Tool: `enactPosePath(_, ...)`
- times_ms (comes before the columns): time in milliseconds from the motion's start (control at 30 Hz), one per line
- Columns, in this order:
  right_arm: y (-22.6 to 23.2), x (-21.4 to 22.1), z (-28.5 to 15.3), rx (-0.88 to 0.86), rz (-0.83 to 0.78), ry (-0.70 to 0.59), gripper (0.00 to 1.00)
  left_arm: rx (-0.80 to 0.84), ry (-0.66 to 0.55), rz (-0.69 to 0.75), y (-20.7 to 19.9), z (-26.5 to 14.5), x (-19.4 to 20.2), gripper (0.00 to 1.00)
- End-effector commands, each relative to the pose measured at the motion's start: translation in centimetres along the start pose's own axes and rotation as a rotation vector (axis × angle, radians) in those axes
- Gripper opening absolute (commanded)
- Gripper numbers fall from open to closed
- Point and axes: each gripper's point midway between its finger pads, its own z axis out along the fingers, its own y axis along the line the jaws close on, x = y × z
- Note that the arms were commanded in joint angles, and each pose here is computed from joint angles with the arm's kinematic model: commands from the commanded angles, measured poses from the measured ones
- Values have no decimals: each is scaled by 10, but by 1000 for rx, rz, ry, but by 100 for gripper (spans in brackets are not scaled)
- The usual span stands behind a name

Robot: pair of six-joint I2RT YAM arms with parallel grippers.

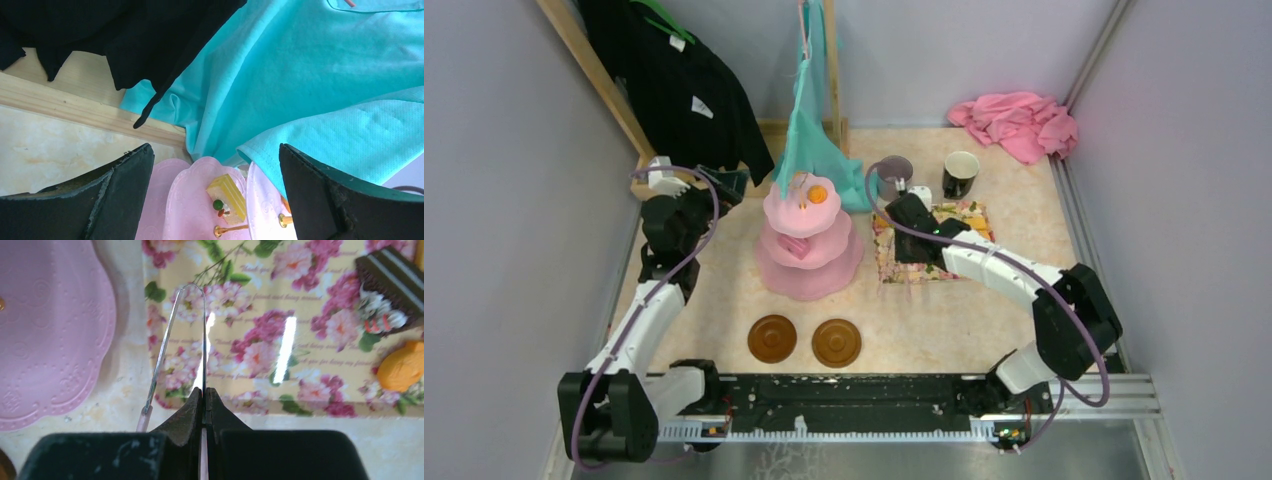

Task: Serve the afternoon tea
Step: Place the clamp at the center of the board.

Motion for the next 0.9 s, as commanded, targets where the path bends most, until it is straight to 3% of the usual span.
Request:
enactPosePath(0,16,-7,-23,65,202,-117,0,22,-23,22,-8,-6,-5,99)
enactPosePath(267,20,22,-55,251,667,-174,0,51,-29,14,-16,-9,-8,99)
enactPosePath(500,45,85,-58,344,995,16,0,76,-22,-12,-21,-11,-6,99)
enactPosePath(867,107,114,-65,303,1005,-18,0,102,-46,-17,-28,-18,-11,99)
